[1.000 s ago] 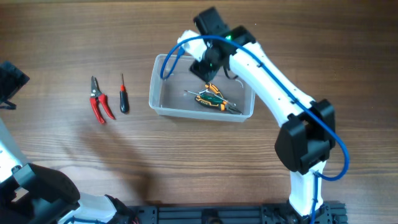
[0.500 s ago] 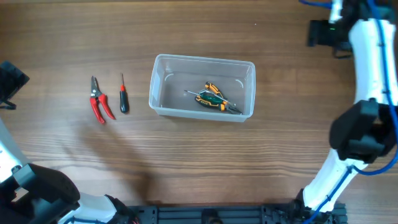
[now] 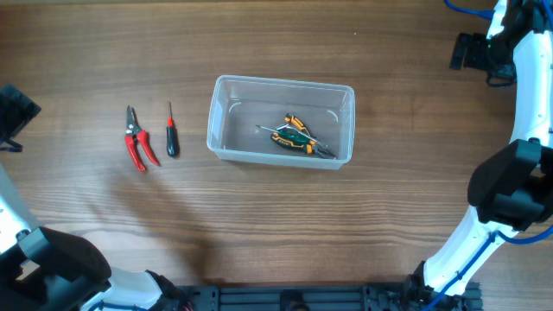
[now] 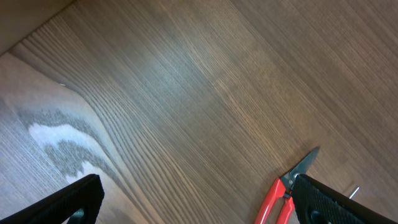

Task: Pack container
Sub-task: 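Lower the left gripper onto the red pruning shears and grasp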

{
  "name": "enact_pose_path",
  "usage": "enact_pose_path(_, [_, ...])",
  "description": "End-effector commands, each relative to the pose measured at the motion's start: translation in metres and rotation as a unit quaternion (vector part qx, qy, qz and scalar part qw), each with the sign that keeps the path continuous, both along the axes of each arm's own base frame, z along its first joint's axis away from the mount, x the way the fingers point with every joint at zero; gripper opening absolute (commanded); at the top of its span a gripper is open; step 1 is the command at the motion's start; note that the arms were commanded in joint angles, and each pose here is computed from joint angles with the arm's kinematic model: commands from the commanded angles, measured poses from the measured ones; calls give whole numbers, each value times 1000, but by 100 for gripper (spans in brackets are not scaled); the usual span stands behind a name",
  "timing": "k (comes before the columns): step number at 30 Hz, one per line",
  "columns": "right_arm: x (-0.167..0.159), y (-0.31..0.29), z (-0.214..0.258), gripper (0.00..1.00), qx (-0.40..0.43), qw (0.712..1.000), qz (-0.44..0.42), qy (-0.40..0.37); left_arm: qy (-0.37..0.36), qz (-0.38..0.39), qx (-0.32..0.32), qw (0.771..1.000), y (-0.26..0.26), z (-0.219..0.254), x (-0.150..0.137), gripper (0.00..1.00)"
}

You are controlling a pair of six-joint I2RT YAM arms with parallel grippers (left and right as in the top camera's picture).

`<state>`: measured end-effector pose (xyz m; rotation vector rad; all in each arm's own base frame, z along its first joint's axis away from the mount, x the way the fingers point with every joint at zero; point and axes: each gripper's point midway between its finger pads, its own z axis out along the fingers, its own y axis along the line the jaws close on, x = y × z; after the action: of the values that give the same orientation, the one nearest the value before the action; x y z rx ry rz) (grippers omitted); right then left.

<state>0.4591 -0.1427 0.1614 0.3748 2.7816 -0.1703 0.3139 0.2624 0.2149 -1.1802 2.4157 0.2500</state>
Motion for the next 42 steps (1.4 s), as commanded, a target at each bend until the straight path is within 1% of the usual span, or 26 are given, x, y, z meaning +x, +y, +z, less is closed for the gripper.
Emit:
enact_pose_path(1, [5, 3, 11, 100, 1, 1000, 7, -20, -27, 8, 16, 999, 11, 7, 11, 100])
enact_pose_path(3, [9, 2, 13, 100, -1, 1000, 7, -29, -51, 8, 35, 998, 19, 15, 21, 100])
enact_pose_path(5, [13, 1, 15, 100, -4, 999, 8, -38, -63, 1, 29, 998, 17, 17, 26, 100])
enact_pose_path(7, [18, 0, 17, 99, -7, 999, 7, -49, -95, -30, -13, 995, 1, 17, 39, 100])
enact_pose_path(8, [20, -1, 19, 100, -9, 998, 8, -54, -131, -33, -53, 989, -12, 20, 50, 100])
enact_pose_path(9, [22, -1, 19, 100, -9, 998, 8, -57, -157, -20, -100, 982, -24, 21, 56, 100])
enact_pose_path(10, [23, -2, 20, 100, -10, 998, 8, -60, -179, -14, -152, 972, -39, 23, 61, 100])
enact_pose_path(11, [24, -2, 21, 100, -11, 998, 8, -63, -189, -24, -175, 966, -48, 25, 64, 100])
enact_pose_path(13, [27, -3, 22, 100, -13, 998, 8, -69, -182, -28, -202, 962, -59, 22, 61, 100])
enact_pose_path(17, [29, -4, 23, 100, -14, 997, 8, -74, -163, -34, -230, 959, -74, 17, 55, 100])
enact_pose_path(19, [29, -4, 23, 100, -14, 997, 8, -75, -139, -59, -224, 963, -84, 11, 52, 100])
enact_pose_path(22, [29, -4, 23, 100, -14, 997, 8, -75, -97, -81, -187, 974, -95, 0, 53, 100])
enact_pose_path(24, [29, -4, 23, 100, -14, 997, 8, -75, -62, -119, -147, 980, -110, -12, 60, 100])
enact_pose_path(27, [29, -4, 23, 100, -14, 997, 8, -75, -7, -142, -87, 986, -127, -29, 69, 100])
enact_pose_path(30, [29, -4, 23, 100, -14, 997, 7, -75, 54, -176, -43, 982, -144, -53, 77, 99])
enact_pose_path(31, [29, -4, 23, 100, -14, 997, 8, -75, 72, -182, -41, 980, -149, -63, 79, 99])
enact_pose_path(32, [29, -4, 23, 100, -14, 997, 8, -75, 88, -187, -47, 977, -154, -76, 81, 97])
enact_pose_path(35, [29, -4, 23, 100, -14, 997, 8, -75, 134, -166, -76, 974, -160, -115, 79, 83])
enact_pose_path(38, [29, -4, 23, 100, -14, 997, 8, -75, 196, -146, -106, 964, -159, -159, 68, 61])
enact_pose_path(40, [29, -4, 23, 100, -14, 997, 8, -75, 227, -143, -118, 956, -160, -181, 61, 58])
enact_pose_path(42, [29, -4, 23, 100, -14, 997, 8, -75, 254, -139, -129, 949, -160, -200, 54, 47])
